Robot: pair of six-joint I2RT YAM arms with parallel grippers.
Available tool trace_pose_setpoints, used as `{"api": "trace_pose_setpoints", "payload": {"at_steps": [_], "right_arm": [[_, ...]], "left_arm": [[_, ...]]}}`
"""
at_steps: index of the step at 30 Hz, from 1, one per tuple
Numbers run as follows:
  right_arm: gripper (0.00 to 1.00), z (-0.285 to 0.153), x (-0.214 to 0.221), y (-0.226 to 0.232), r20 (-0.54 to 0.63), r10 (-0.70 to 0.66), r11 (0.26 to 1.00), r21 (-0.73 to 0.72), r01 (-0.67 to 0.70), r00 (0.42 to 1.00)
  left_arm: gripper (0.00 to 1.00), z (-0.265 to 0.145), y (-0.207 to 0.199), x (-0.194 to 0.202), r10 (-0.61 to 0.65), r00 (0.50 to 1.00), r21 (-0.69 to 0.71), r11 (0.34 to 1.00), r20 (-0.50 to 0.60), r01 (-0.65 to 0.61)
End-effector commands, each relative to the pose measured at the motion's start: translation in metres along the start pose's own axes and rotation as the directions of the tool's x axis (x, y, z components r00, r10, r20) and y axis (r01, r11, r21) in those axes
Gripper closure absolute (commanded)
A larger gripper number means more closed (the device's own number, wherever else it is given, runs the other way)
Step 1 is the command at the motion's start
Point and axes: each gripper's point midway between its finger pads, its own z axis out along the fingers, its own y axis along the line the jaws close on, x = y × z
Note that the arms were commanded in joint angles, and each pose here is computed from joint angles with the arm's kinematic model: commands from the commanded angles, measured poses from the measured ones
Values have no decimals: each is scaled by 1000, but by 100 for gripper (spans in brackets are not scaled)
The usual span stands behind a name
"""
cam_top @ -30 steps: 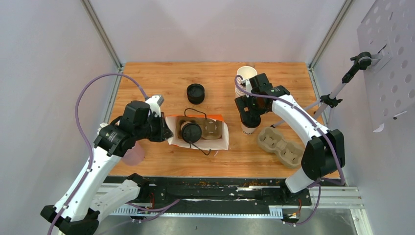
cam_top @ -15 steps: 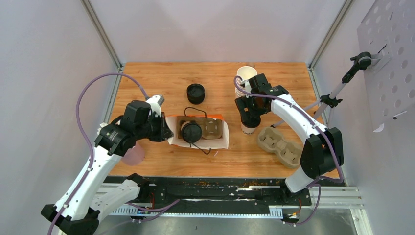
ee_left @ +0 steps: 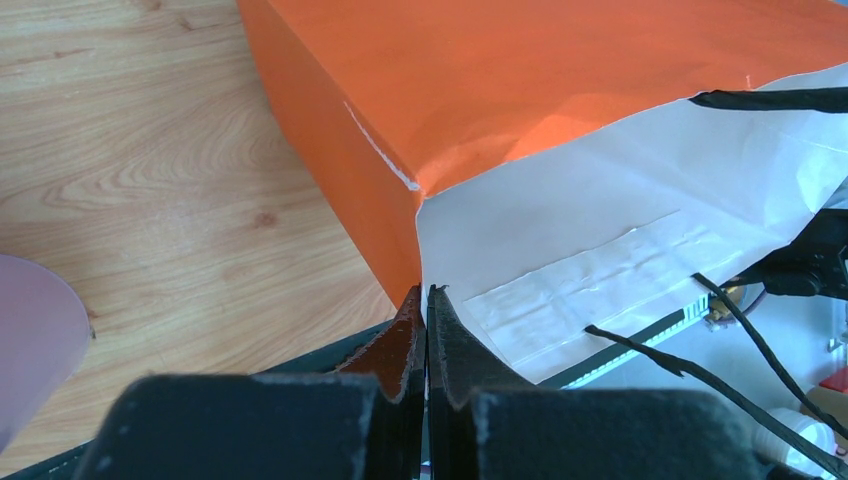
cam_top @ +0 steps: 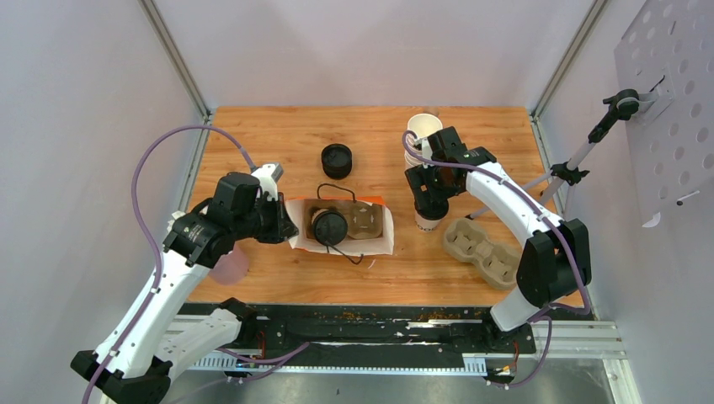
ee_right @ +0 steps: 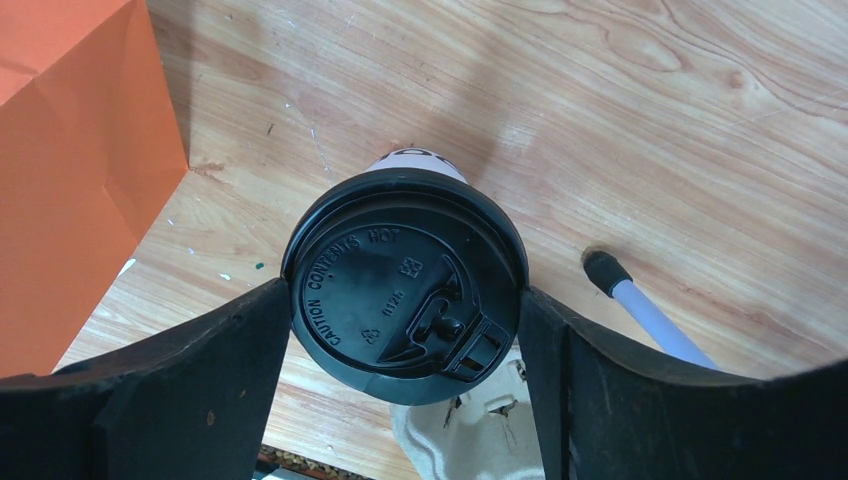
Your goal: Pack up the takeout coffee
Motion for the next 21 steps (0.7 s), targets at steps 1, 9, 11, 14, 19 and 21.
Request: {"api": "trace_pose_setpoints", "payload": {"at_steps": [1, 9, 11, 14, 19, 21], "right_arm": [[19, 3, 0, -5, 2, -13, 1000, 18, 13, 1000], [33, -4, 5, -1, 19, -5, 1000, 3, 5, 1000], [34, -16, 2, 2, 37, 3, 1000, -11, -3, 999], [33, -37, 0, 5, 67, 9, 1000, -26, -7, 998], [33, -79, 0, 12, 111, 20, 998, -56, -14, 994], [33, -103, -4, 19, 146, 18, 997, -76, -7, 989]], "left_arm": [[100, -5, -6, -13, 24, 998, 24, 999, 49, -25], [100, -6, -7, -14, 19, 998, 28, 999, 52, -20], [100, -5, -8, -13, 15, 999, 31, 999, 51, -17], [100, -5, -7, -13, 13, 999, 29, 999, 53, -14], [100, -3, -7, -12, 11, 999, 31, 999, 50, -12], [100, -2, -7, -12, 6, 999, 32, 999, 48, -8]]}}
